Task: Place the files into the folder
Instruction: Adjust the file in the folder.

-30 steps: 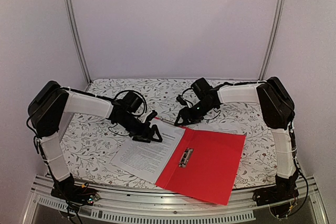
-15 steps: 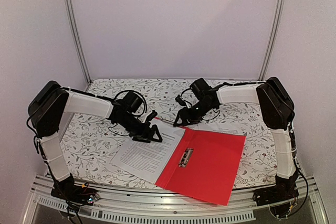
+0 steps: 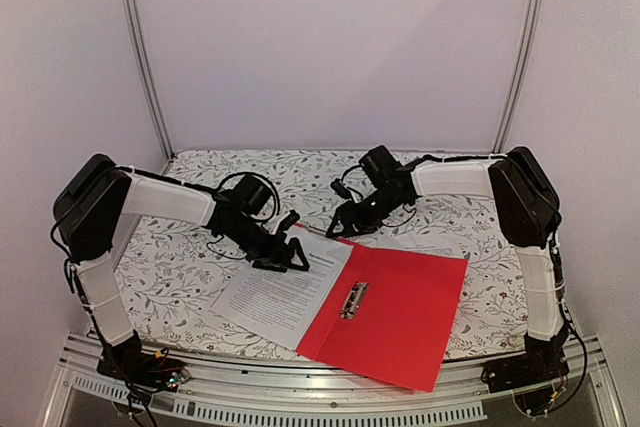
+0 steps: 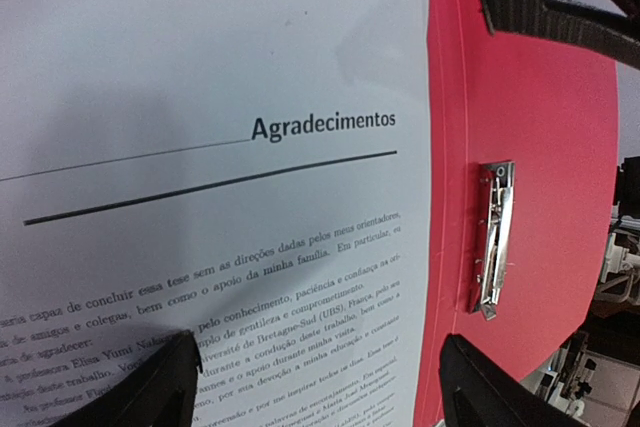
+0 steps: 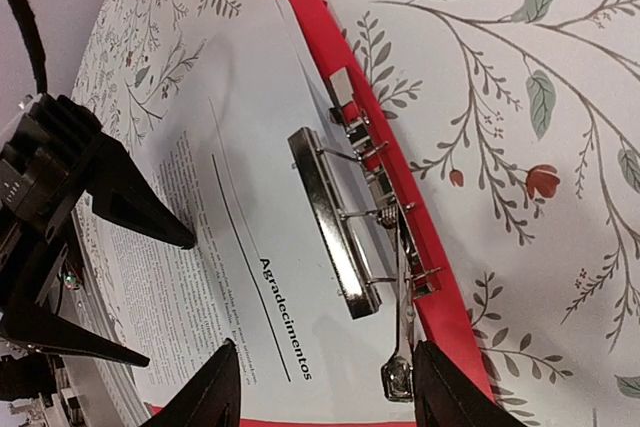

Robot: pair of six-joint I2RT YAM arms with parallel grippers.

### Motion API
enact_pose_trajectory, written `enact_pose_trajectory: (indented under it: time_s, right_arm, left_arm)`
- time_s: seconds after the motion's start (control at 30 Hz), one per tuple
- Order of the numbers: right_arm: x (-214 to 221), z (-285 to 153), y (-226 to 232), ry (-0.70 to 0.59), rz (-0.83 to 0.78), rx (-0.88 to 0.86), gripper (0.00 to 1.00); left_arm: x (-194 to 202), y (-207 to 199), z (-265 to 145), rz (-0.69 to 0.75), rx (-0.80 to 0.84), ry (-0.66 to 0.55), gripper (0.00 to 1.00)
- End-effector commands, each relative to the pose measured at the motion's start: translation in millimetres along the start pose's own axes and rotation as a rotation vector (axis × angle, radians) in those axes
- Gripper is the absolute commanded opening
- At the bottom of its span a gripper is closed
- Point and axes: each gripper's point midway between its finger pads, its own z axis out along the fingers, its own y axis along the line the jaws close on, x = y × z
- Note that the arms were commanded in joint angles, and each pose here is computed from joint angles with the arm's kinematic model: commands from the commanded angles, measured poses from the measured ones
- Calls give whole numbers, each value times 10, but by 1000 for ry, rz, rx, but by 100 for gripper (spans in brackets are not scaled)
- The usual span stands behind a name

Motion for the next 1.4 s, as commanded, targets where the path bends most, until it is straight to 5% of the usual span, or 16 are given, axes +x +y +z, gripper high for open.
enact_pose_trajectory:
  time_s: [0.0,0.5,0.83,1.37]
  right_arm:
    - [-172,-53,223,-34,-26,-50,58]
    - [-398,45,344,-59,-34,-85,58]
    - [-21,-176,453,-55,-28,-47,58]
    - [373,199,384,27,23,-32,58]
  left_arm:
    - [107,79,77,-7,-13,27,84]
    - [108,85,81,-7,-13,21,84]
    - [104,90,85,-11,-10,18,84]
    - [111,81,85,-13,-3,17,84]
